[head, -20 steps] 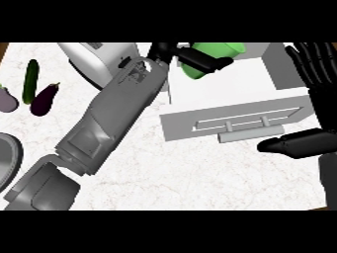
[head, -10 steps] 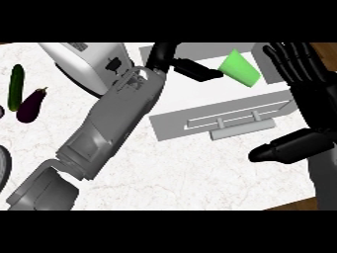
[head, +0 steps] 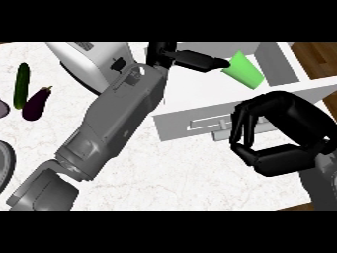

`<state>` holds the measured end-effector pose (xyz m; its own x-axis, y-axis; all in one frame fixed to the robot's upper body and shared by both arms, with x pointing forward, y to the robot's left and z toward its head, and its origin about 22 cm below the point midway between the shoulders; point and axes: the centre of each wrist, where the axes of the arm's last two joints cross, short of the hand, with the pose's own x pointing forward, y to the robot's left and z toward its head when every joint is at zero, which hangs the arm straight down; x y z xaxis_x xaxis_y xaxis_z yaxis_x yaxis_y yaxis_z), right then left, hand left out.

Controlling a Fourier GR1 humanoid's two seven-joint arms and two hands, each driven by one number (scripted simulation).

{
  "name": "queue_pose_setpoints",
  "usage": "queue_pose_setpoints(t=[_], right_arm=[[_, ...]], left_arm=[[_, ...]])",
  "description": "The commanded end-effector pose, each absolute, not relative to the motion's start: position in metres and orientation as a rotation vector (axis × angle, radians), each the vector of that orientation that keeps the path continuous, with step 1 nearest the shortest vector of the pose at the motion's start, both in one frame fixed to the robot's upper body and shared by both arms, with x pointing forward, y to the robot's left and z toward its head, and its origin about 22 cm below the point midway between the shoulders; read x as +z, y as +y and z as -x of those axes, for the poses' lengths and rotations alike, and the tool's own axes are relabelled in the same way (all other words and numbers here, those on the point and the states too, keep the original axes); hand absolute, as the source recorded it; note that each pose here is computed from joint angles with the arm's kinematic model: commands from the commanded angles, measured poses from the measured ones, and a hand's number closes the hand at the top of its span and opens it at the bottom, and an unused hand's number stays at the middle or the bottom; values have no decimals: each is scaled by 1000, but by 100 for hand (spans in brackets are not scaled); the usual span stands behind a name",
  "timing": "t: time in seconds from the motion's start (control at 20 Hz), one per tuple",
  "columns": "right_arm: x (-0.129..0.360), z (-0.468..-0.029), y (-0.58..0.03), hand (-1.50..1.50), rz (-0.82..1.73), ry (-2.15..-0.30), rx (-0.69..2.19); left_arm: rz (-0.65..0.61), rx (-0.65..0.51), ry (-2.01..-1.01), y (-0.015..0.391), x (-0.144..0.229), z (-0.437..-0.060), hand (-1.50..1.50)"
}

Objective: Pick up the cup, place it into the drawer and close the drawer

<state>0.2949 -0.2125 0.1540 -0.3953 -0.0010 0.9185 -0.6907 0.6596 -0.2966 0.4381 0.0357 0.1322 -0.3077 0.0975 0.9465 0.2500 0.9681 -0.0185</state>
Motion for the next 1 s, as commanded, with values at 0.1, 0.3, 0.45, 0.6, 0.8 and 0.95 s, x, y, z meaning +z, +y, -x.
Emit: queue_pose_setpoints(t=[0.1, 0.3, 0.45, 0.6, 0.8, 0.95], right_arm=[[145, -288, -226, -150, -380, -1615, 1132], [153, -282, -220, -150, -113, -1631, 1256], [122, -286, -210, -150, -12, -1580, 1206], [66, -282, -212, -150, 45, -1499, 1206], [30, -307, -216, -150, 70, -1385, 1268], [3, -314, -206, -150, 91, -1315, 1356]], left_arm=[[241, -50, -1912, 33, 142, -441, -150], [228, -18, -1901, 45, 114, -438, -150], [272, 2, -1909, 41, 126, -440, -150], [302, 30, -1913, 53, 104, -436, -150], [330, 52, -1907, 61, 101, -434, -150], [328, 93, -1908, 65, 90, -429, -150]])
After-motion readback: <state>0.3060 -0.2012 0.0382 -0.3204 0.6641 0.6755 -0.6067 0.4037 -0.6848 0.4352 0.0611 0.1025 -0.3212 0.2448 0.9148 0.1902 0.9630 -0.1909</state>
